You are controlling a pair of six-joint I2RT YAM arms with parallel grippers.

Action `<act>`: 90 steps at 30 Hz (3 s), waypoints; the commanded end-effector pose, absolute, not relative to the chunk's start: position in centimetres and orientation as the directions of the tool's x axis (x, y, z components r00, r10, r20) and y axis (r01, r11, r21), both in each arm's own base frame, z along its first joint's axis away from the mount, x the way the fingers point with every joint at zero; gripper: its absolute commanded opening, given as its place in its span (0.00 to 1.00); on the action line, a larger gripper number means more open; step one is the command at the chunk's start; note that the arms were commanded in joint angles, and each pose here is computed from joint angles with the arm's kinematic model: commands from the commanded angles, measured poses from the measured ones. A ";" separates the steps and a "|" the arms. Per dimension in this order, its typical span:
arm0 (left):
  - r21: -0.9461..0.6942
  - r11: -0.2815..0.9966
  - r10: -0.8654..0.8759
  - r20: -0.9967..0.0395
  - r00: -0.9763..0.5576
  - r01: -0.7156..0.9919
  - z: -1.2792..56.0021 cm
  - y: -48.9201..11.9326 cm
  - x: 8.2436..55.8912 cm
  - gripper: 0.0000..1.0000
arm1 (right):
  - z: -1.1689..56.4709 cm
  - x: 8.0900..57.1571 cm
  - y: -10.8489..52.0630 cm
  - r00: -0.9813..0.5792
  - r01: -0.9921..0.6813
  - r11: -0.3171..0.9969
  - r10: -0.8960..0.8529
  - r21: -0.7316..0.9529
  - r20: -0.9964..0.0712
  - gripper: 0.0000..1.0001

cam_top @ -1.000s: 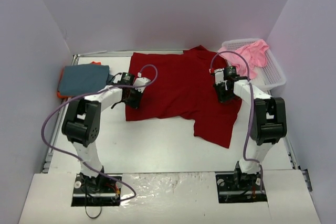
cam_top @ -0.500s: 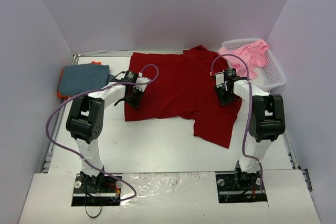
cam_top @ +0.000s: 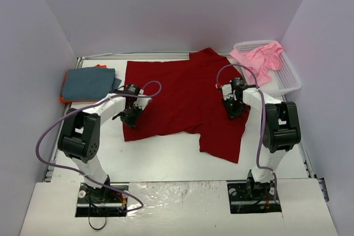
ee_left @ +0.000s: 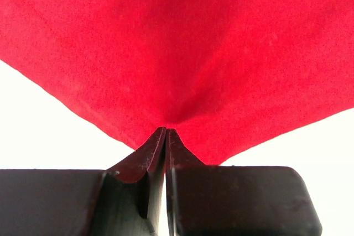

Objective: Fold and stack the t-shirts
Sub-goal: Flatten out the tshirt

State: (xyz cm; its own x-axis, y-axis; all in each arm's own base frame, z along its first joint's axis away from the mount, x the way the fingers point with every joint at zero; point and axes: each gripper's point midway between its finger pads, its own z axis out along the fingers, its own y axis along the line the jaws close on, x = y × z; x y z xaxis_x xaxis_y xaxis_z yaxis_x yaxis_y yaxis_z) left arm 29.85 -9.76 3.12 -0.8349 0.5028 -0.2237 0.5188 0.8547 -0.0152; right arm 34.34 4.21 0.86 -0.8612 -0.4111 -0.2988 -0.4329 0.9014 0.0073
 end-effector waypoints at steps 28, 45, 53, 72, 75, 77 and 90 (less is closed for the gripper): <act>0.162 0.763 0.641 -0.063 -0.765 0.626 3.5 -6.9 28.2 0.02 | -1.1 27.4 2.9 -0.831 -0.555 0.831 -0.556 -0.044 -0.015 0.00; 0.242 0.754 0.652 -0.153 -0.743 0.611 6.2 -7.1 30.2 0.02 | 1.9 29.6 4.5 -0.801 -0.594 0.804 -0.593 -0.022 -0.084 0.06; 0.366 0.716 0.698 -0.354 -0.623 0.595 14.9 -8.0 33.3 0.46 | 10.4 32.3 8.2 -0.715 -0.661 0.749 -0.610 0.045 -0.341 0.43; 0.289 0.726 0.685 -0.387 -0.618 0.624 8.8 -14.2 37.6 0.02 | 4.8 36.0 2.3 -0.838 -0.500 0.866 -0.490 -0.020 -0.240 0.00; 0.288 0.737 0.675 -0.353 -0.648 0.611 7.4 -14.6 39.2 0.02 | 3.0 36.2 2.0 -0.846 -0.502 0.865 -0.495 -0.015 -0.196 0.00; 0.292 0.740 0.673 -0.336 -0.659 0.606 6.6 -14.6 39.6 0.02 | 2.5 36.6 1.9 -0.850 -0.500 0.866 -0.494 -0.015 -0.185 0.00; 0.334 0.768 0.611 -0.126 -0.782 0.546 2.0 -10.3 39.4 0.02 | -1.1 39.6 2.2 -0.858 -0.503 0.865 -0.499 -0.004 -0.120 0.00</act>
